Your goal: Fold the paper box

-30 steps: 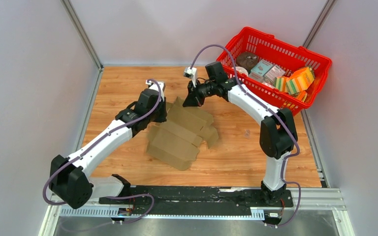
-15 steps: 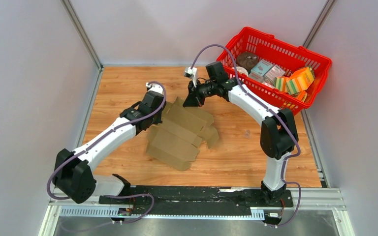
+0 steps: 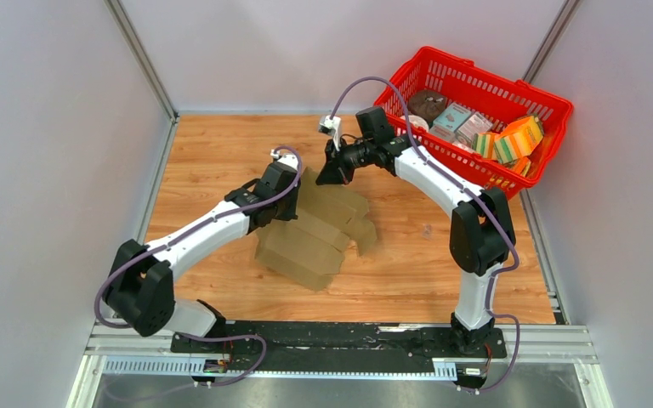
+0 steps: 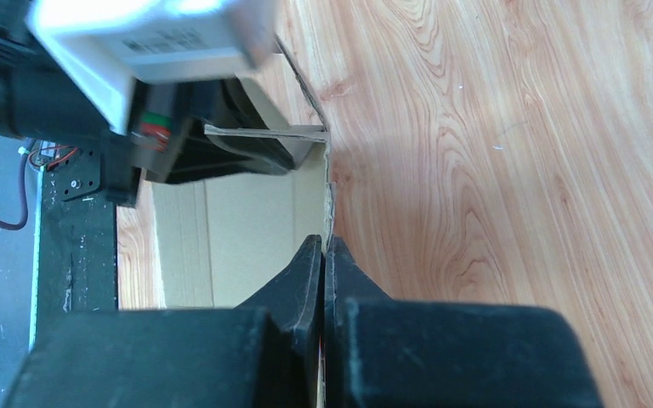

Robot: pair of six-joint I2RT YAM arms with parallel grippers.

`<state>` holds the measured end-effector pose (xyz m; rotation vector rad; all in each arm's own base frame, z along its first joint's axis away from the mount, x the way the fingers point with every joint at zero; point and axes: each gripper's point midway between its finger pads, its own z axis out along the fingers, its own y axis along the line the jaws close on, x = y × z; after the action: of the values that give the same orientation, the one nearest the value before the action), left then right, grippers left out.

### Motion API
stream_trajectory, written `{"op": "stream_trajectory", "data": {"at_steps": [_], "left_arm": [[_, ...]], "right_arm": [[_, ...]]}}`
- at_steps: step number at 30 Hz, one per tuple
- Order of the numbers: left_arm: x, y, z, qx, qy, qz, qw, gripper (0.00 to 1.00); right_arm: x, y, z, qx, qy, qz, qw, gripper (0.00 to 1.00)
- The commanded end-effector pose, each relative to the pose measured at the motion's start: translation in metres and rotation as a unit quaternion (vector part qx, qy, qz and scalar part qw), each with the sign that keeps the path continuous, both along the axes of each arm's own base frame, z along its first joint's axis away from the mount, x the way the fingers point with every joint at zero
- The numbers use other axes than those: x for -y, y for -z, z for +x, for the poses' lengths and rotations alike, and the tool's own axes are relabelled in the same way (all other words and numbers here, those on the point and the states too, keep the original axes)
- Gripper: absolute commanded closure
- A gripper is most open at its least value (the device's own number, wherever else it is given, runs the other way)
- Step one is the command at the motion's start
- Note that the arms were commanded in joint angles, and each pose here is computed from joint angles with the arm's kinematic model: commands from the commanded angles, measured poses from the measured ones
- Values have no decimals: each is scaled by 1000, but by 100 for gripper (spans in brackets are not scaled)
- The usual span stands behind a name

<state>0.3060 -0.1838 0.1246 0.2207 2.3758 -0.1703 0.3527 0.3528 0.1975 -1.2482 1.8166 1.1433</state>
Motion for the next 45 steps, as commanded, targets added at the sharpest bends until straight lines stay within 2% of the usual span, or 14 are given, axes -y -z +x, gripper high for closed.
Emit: {"op": "stream_trajectory", "data": {"at_steps": [1, 7, 9, 10, 13, 16, 18, 21, 23, 30, 37, 45], "left_arm": [[28, 14, 15, -3, 6, -44, 999, 96], [23, 7, 19, 16, -1, -40, 999, 95], [26, -4, 15, 27, 14, -55, 998, 91], [25, -17, 11, 43, 20, -70, 996, 88], [30, -50, -3, 83, 53, -115, 988, 72], [21, -82, -11, 130, 54, -138, 980, 62], [12, -104, -14, 162, 47, -142, 975, 60], [2, -127, -7, 186, 25, -128, 974, 51], [1, -126, -4, 169, 27, -102, 980, 46], [24, -145, 28, 151, 38, -80, 985, 46], [37, -138, 43, 132, 59, -46, 988, 60], [55, -121, 41, 119, 90, -26, 988, 54]], "right_arm": [[-1, -32, -3, 43, -9, 27, 999, 100], [2, -28, 0, 45, -5, 18, 999, 100], [3, -23, 3, 45, 0, 8, 999, 100], [4, -21, 5, 45, 3, 3, 999, 100], [7, -13, 7, 38, 10, -16, 999, 100], [6, -14, 6, 37, 8, -16, 999, 100], [7, -15, 5, 37, 6, -13, 999, 100], [6, -19, 2, 38, 1, -9, 999, 100], [6, -19, 2, 39, 1, -9, 999, 100], [8, -16, 3, 37, 2, -16, 999, 100], [6, -16, 1, 35, -4, -12, 999, 100], [6, -17, 0, 33, -6, -10, 999, 100]]}}
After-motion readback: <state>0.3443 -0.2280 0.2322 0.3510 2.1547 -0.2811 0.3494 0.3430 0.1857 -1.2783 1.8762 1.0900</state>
